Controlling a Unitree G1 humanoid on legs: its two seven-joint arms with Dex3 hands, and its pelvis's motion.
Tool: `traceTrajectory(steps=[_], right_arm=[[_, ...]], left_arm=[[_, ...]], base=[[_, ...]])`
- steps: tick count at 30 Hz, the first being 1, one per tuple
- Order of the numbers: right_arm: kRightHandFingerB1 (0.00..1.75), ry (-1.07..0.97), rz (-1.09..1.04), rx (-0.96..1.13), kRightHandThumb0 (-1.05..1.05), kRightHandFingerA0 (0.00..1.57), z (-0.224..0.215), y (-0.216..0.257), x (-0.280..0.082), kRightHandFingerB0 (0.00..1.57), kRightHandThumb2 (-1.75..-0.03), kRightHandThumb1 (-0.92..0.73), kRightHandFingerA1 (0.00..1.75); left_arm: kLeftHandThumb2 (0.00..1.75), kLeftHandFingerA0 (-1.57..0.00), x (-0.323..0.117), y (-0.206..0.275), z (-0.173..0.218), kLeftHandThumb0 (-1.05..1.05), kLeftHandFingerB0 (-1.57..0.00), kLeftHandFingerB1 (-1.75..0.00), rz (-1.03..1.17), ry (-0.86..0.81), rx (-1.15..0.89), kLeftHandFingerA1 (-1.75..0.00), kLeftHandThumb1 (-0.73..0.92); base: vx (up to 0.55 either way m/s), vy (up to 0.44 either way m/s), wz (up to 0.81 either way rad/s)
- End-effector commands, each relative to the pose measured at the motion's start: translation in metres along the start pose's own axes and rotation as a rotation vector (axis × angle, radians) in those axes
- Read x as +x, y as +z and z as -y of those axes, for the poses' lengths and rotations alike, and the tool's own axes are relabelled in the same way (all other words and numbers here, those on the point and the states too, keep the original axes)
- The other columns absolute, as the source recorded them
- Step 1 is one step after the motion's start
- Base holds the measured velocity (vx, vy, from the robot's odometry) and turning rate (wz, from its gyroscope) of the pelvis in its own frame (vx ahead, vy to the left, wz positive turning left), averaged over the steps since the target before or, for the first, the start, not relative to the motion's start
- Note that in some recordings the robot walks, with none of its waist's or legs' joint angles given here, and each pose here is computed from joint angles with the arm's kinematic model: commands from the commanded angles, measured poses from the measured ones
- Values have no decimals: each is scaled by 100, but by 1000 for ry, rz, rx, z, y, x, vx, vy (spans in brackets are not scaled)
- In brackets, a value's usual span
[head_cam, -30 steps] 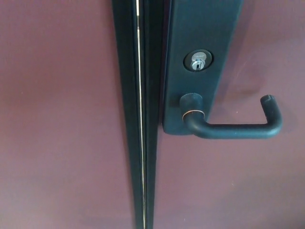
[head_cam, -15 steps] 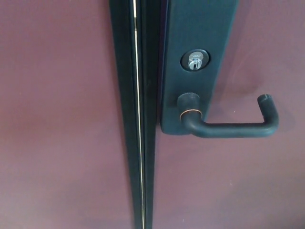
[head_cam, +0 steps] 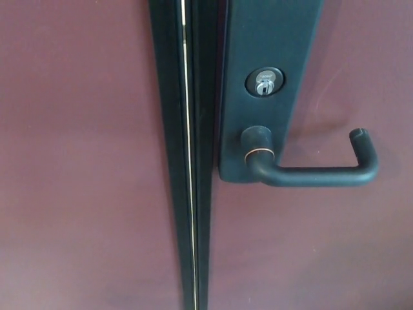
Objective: The robot walks towards the door handle and put its right hand on it and twist the handle
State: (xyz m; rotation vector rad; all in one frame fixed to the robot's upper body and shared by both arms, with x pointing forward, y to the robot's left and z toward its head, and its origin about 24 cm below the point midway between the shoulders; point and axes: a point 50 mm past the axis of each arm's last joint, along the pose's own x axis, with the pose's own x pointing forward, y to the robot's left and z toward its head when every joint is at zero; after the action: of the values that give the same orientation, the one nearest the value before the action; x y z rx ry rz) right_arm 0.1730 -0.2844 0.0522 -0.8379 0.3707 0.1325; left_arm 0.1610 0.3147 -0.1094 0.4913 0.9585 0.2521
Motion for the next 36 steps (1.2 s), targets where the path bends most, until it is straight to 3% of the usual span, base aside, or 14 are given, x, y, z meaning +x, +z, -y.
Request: traceTrajectory(steps=[1,8,16,17,25,26,27,28,32,33,34,36], right_arm=[[46,77,-242,142,-35,1,-42,-51,49,0,-96,-38,49],[47,119,-410,239,-35,0,-89,-77,66,0,-98,-41,48],[46,143,-556,288,-35,1,-128,-95,57,1,-99,-44,47],[27,144,-579,312,-64,21,-133,-99,54,16,-61,-69,30],[26,208,-676,322,-63,23,-146,-113,41,15,-60,-69,30],[36,225,-693,311,-69,16,-149,-115,38,10,-82,-57,40],[25,231,-703,313,-65,23,-150,-116,37,13,-61,-69,31],[47,240,-720,316,-35,0,-152,-118,34,0,-100,-44,47],[48,266,-755,298,-35,1,-155,-119,33,1,-100,-44,47],[32,267,-754,311,-70,17,-156,-119,33,6,-85,-56,42],[47,269,-754,317,-35,0,-156,-119,33,0,-100,-44,46],[48,280,-757,314,-35,0,-156,-120,32,0,-100,-44,47]], left_arm=[[57,-63,0,-2,-2,-28,-44,-39,-4,3,11,-47,55],[56,-58,0,0,1,-28,-43,-38,-1,-5,25,-45,55],[56,-58,1,2,-2,-28,-43,-38,4,1,16,-45,54],[56,-57,1,3,-3,-29,-43,-38,4,5,21,-44,54],[56,-58,1,4,-2,-29,-43,-38,3,8,24,-44,54],[56,-58,1,4,-2,-30,-43,-38,1,5,30,-44,54],[56,-58,1,3,-3,-30,-43,-38,1,4,28,-44,54],[70,-53,1,3,-3,-37,-39,-47,-1,2,24,-53,44],[70,-53,1,4,-3,-38,-39,-47,4,4,25,-53,44],[70,-53,2,5,-3,-38,-39,-47,6,4,21,-53,44],[70,-53,2,6,-4,-38,-39,-47,6,3,15,-53,44],[70,-54,2,6,-3,-38,-39,-47,7,2,14,-53,44]], base=[[0,0,0],[0,0,0],[0,0,0],[0,0,0],[0,0,0],[0,0,0],[0,0,0],[0,0,0],[0,0,0],[0,0,0],[0,0,0],[0,0,0]])
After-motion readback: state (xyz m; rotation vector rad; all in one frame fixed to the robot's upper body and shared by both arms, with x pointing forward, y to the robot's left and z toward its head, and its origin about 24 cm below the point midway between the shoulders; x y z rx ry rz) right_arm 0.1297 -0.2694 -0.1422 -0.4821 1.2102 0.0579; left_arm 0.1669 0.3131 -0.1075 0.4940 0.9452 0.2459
